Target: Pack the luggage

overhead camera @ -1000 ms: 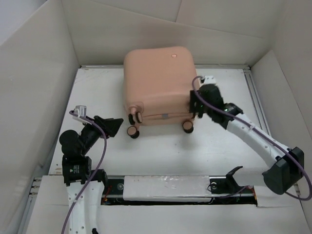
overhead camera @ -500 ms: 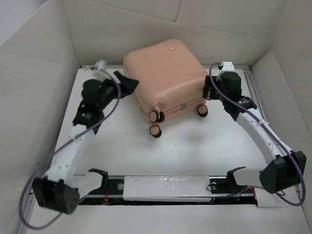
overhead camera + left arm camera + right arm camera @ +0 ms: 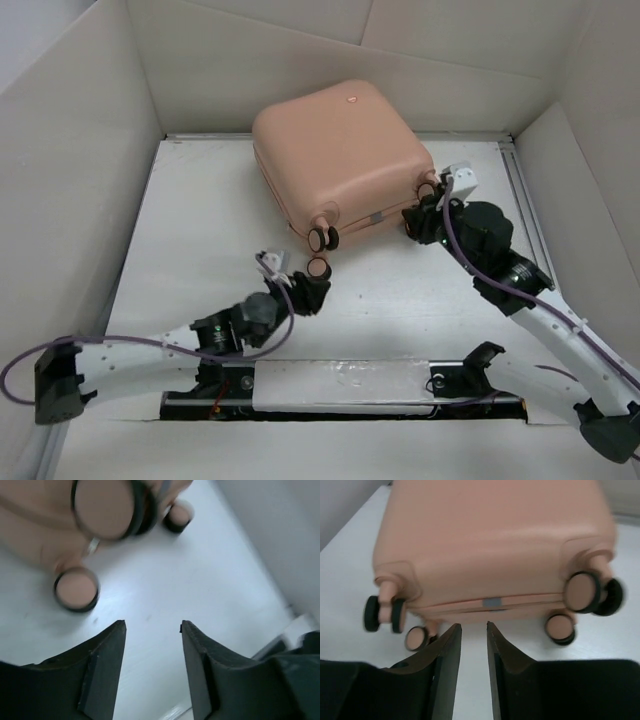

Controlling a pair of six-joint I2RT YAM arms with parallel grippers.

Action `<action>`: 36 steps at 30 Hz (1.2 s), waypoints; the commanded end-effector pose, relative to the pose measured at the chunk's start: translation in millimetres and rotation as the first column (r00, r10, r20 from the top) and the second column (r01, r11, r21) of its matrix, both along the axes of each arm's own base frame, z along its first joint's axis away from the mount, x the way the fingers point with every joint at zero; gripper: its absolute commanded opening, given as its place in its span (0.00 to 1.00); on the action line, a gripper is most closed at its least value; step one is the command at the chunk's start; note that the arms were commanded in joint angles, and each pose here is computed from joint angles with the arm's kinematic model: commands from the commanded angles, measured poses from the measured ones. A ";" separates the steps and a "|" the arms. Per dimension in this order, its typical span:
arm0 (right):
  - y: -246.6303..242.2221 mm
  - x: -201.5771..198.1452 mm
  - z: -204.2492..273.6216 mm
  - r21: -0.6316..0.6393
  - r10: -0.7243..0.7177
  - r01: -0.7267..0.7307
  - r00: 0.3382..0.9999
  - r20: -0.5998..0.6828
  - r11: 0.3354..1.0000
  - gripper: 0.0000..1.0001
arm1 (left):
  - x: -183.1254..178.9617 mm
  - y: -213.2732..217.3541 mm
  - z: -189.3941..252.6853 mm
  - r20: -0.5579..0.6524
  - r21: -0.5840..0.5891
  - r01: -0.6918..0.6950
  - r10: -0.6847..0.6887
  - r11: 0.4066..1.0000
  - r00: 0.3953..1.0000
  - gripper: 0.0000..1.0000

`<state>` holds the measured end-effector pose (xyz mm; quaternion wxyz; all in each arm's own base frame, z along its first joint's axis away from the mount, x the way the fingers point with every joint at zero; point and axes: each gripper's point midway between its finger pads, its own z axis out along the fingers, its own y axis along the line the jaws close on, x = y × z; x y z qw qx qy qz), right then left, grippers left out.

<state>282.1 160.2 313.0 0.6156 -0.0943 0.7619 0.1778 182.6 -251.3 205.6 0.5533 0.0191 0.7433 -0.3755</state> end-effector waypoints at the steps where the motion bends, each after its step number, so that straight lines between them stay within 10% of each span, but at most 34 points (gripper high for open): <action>1: 41.7 -19.6 -12.5 0.032 0.151 -0.150 0.988 -0.016 0.988 0.31 | 11.2 14.2 -29.6 -0.007 0.035 -0.208 0.209 0.977 0.978 0.45; 8: 108.7 -47.4 -64.9 0.159 0.320 -0.333 0.942 0.102 0.929 0.11 | 27.4 7.1 8.8 -0.057 0.035 -0.264 0.266 0.964 0.962 0.60; 19: 176.9 -17.7 -124.3 0.277 0.389 -0.441 0.893 0.225 0.854 0.51 | 51.6 15.2 33.6 -0.137 -0.025 -0.278 0.272 0.960 0.952 0.72; 36: 174.9 24.7 -133.1 0.384 0.286 -0.392 0.908 0.306 0.836 0.57 | 95.3 1.3 25.6 -0.192 -0.012 -0.103 0.099 0.995 0.976 0.67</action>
